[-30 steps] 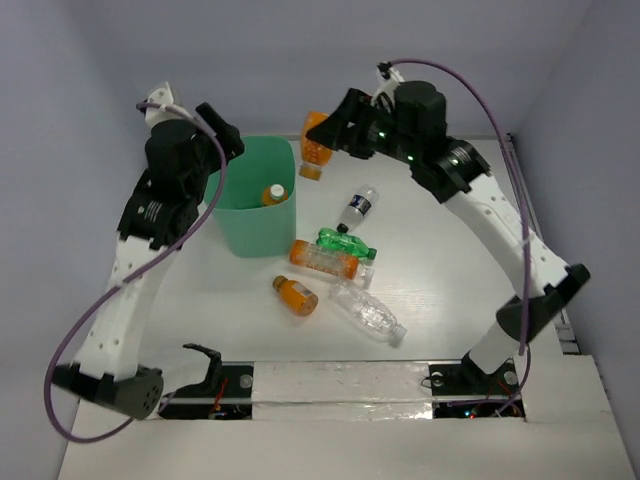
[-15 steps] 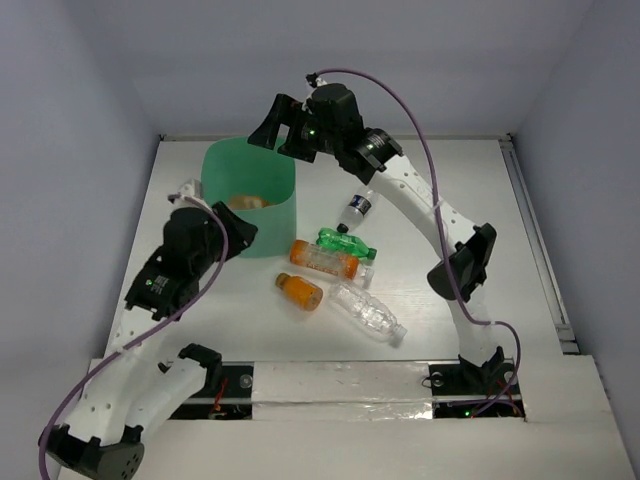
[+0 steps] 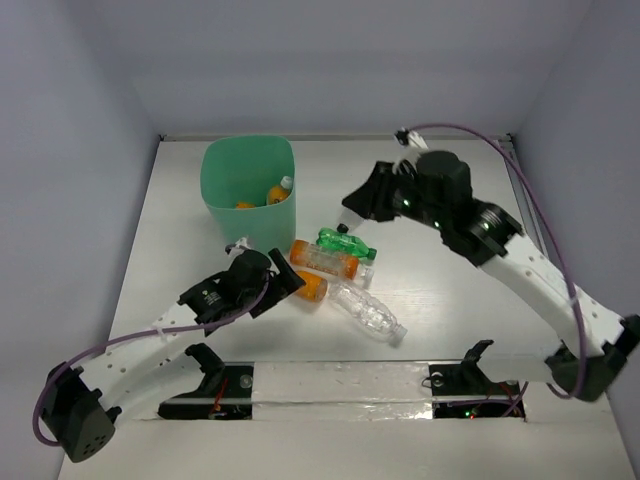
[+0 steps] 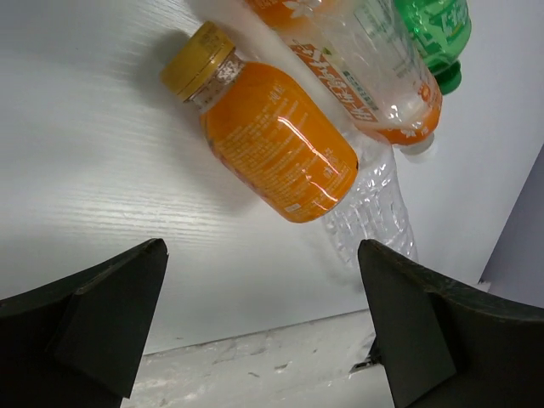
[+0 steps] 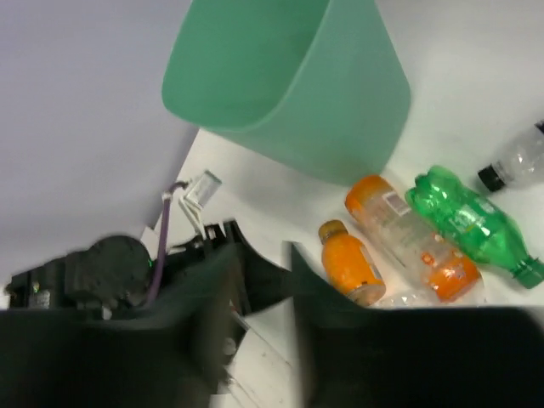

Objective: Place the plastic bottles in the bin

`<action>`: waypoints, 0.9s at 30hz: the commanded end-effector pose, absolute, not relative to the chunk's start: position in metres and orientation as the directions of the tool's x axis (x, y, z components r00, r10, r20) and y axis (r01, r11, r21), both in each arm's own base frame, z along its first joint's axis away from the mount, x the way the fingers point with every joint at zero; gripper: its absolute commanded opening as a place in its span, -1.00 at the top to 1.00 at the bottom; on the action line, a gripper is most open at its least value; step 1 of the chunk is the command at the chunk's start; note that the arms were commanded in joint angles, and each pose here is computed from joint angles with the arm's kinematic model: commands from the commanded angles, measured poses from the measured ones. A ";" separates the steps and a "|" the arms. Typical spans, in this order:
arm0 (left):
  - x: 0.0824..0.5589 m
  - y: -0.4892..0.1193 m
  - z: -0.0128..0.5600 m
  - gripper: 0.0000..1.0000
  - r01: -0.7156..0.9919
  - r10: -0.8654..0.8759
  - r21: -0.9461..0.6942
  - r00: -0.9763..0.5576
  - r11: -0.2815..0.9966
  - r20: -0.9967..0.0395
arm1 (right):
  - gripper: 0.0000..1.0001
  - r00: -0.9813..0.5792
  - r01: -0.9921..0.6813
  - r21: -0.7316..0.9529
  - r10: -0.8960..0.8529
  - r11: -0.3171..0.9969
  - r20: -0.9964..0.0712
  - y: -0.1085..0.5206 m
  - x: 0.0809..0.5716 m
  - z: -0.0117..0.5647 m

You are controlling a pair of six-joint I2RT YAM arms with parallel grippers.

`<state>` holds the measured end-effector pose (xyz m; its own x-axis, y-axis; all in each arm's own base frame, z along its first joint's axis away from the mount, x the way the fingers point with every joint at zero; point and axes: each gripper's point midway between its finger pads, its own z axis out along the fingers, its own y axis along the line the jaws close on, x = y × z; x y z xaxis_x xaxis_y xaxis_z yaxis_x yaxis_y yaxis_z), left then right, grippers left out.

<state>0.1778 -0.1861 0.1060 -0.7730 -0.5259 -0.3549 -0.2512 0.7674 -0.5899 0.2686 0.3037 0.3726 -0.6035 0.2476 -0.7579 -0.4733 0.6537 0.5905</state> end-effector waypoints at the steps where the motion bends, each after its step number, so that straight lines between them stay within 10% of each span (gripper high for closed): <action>1: 0.198 -0.195 0.117 -0.90 -0.306 -0.640 -0.670 -0.694 0.676 -0.329 | 0.07 -0.623 -0.474 0.536 0.163 0.699 -0.765 0.272 0.237 0.313; 3: 0.201 -0.200 0.110 -0.93 -0.326 -0.647 -0.664 -0.695 0.673 -0.315 | -0.46 -0.665 -0.441 0.528 0.132 0.726 -0.735 0.248 0.212 0.274; 6: 0.207 -0.207 0.105 -0.93 -0.341 -0.657 -0.669 -0.693 0.660 -0.295 | -0.75 -0.720 -0.408 0.549 0.113 0.730 -0.685 0.233 0.187 0.238; 20: 0.229 -0.212 0.067 -0.88 -0.456 -0.710 -0.601 -0.642 0.657 -0.289 | -0.88 -0.820 -0.304 0.517 0.057 0.800 -0.570 0.201 0.152 0.158; 27: 0.223 -0.199 0.044 -0.47 -0.503 -0.716 -0.542 -0.625 0.674 -0.310 | -0.89 -0.858 -0.289 0.452 -0.019 0.844 -0.513 0.215 0.170 0.118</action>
<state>0.2222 -0.2050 0.0479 -0.6525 -0.7018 -0.2857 -0.4894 0.6782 -0.5481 0.1557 0.2063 0.1220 -0.8770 -0.0043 -0.4805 -0.2607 0.8443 0.4682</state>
